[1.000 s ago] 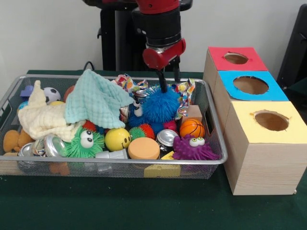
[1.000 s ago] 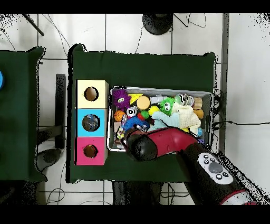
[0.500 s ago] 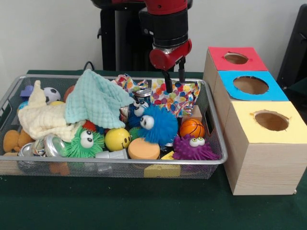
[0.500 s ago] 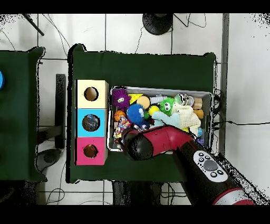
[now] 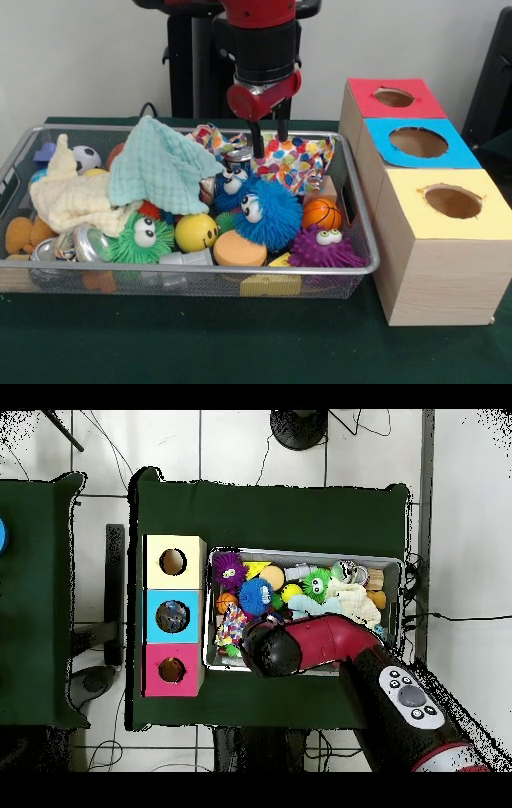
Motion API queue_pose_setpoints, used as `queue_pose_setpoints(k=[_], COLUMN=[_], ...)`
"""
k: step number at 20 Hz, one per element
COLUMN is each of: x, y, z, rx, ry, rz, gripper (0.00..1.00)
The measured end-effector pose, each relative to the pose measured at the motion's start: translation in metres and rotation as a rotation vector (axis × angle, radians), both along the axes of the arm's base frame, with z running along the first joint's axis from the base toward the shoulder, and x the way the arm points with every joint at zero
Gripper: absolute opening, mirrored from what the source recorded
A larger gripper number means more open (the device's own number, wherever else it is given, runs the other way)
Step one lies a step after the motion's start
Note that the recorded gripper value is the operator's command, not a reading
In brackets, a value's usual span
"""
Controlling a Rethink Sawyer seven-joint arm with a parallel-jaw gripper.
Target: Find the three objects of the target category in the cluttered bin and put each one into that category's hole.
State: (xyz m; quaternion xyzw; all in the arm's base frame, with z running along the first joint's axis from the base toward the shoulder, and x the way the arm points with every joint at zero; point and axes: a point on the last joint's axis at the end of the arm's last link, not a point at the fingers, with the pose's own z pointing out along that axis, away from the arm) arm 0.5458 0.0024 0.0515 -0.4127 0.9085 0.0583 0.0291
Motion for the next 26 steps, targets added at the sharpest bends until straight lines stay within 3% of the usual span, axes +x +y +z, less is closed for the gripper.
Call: queue_pose_setpoints(k=[11,17,26], x=[0.012,0.023,0.036], y=[-0.065,-0.107,-0.13], z=[0.003,0.004,-0.005], rx=[-0.054,-0.105,-0.135], ry=[0.022,0.002,-0.032], rz=[-0.07,-0.09,-0.089], gripper=[1.0,1.0,1.0])
